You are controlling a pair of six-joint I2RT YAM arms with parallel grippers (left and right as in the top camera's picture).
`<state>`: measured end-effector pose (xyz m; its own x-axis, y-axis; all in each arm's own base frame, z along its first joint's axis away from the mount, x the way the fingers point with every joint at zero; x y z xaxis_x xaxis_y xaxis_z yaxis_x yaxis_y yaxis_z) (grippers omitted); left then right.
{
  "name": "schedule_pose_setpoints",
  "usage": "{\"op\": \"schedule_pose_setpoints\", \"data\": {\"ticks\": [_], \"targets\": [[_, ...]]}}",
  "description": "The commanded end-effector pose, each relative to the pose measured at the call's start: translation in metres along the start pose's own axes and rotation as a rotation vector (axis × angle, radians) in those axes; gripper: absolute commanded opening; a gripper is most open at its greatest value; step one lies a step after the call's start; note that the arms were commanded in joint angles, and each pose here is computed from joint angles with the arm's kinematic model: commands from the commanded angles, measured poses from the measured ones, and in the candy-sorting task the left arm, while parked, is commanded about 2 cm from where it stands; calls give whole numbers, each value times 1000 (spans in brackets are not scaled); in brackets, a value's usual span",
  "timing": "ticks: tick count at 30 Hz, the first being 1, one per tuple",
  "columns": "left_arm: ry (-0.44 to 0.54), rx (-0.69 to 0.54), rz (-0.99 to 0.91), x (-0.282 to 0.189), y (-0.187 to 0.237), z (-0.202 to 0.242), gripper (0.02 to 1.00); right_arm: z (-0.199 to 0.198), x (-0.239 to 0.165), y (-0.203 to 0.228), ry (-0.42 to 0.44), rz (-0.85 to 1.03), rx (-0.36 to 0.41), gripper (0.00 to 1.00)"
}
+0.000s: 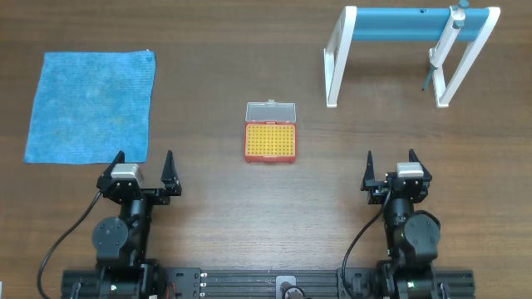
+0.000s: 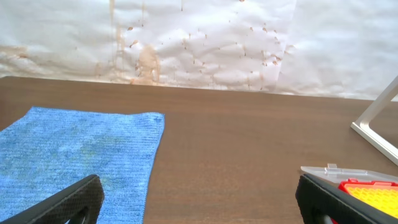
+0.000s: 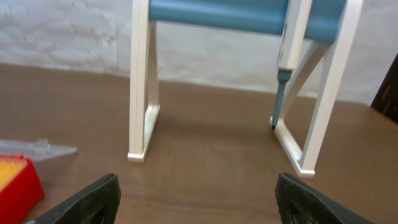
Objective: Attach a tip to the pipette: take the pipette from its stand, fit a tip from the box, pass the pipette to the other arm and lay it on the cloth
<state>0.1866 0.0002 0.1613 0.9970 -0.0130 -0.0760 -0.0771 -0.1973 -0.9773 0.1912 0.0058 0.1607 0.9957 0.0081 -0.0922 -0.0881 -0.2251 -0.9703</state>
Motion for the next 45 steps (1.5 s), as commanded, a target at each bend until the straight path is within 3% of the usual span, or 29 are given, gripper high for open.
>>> {"op": "schedule_pose_setpoints", "data": {"ticks": [1, 9, 13, 18, 26, 31, 41, 45], "targets": [[26, -4, 6, 0, 1, -3, 998, -3, 12, -11, -7, 75, -18, 814], [26, -4, 6, 0, 1, -3, 998, -13, 53, -64, -30, 229, -30, 814], [26, -4, 6, 0, 1, -3, 1000, -36, 66, -98, 32, 335, -35, 814], [26, -4, 6, 0, 1, -3, 998, -74, 67, -122, 85, 310, -26, 814], [26, -4, 6, 0, 1, -3, 998, -138, 57, -110, -88, 179, -16, 814], [26, -4, 6, 0, 1, -3, 998, -144, 79, -103, -190, 108, -17, 814], [26, -4, 6, 0, 1, -3, 998, -143, 134, -76, -244, 74, 33, 814], [26, -4, 6, 0, 1, -3, 998, -148, 152, -64, -181, 95, 130, 816]]}}
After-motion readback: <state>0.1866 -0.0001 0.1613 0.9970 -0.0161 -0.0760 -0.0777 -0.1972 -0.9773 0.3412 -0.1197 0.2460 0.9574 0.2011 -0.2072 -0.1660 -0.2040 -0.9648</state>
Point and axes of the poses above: each gripper's point midway between its finger pads, its own x axis out along the fingers, its own z axis along the line the jaws close on, y = z × x, the point moved 6 cm from there along -x, back along the fingers, and after that the axes turned 6 degrees about -x, right-handed, at the moved point
